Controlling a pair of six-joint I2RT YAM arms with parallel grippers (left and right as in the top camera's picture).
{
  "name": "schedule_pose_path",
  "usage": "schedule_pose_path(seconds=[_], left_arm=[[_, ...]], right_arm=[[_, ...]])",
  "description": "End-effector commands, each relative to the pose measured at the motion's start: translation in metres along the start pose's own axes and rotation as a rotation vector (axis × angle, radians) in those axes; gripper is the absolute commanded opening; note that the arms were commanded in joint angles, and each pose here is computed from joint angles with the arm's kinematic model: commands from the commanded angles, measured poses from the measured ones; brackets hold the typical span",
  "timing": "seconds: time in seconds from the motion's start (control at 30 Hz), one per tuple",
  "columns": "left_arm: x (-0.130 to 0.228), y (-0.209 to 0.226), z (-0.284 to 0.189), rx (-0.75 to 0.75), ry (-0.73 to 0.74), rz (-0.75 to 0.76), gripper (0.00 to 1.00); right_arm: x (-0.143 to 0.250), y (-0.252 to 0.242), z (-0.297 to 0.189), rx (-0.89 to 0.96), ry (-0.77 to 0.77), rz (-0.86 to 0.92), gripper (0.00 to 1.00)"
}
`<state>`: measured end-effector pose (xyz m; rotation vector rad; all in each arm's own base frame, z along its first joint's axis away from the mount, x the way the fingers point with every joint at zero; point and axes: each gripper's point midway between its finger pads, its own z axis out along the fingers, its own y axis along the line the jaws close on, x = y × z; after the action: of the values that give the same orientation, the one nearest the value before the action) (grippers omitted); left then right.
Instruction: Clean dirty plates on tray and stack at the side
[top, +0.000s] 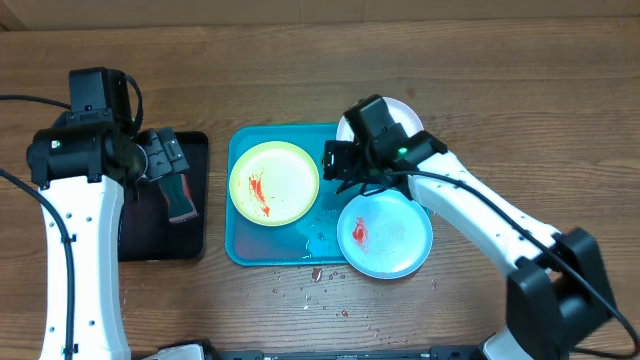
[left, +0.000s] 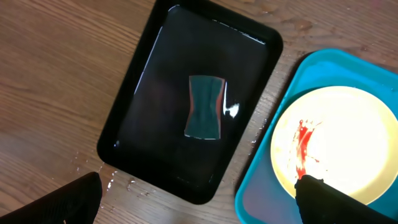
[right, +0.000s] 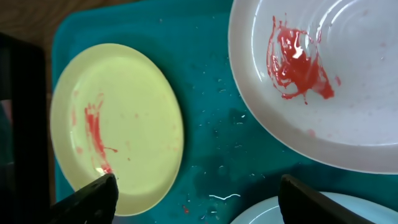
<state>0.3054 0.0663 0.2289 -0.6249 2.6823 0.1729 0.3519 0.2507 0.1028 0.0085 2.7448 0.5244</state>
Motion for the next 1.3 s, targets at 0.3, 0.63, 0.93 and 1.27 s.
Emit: schedule_pose_path(seconds=[0.3, 0.63, 0.93, 1.27], left_arm=[[-0.009, 0.004, -0.001, -0.027, -0.021, -0.027, 1.0], [-0.014, 0.005, 0.019, -0.07, 0.012, -0.019, 0.88], [-0.018, 0.001, 0.02, -0.053, -0.006, -0.022, 0.91], [-0.019, 0.001, 0.02, -0.053, -0.007, -0.018, 0.92]], right_arm=[[-0.007, 0.005, 0.016, -0.009, -0.037, 0.008, 0.72], [-0.005, 0.004, 0.032, -0.014, -0.039, 0.021, 0.61], [0.01, 0.007, 0.07, -0.005, 0.002, 0.026, 0.49], [0.025, 0.002, 0.101, 0.022, 0.038, -0.001, 0.35]])
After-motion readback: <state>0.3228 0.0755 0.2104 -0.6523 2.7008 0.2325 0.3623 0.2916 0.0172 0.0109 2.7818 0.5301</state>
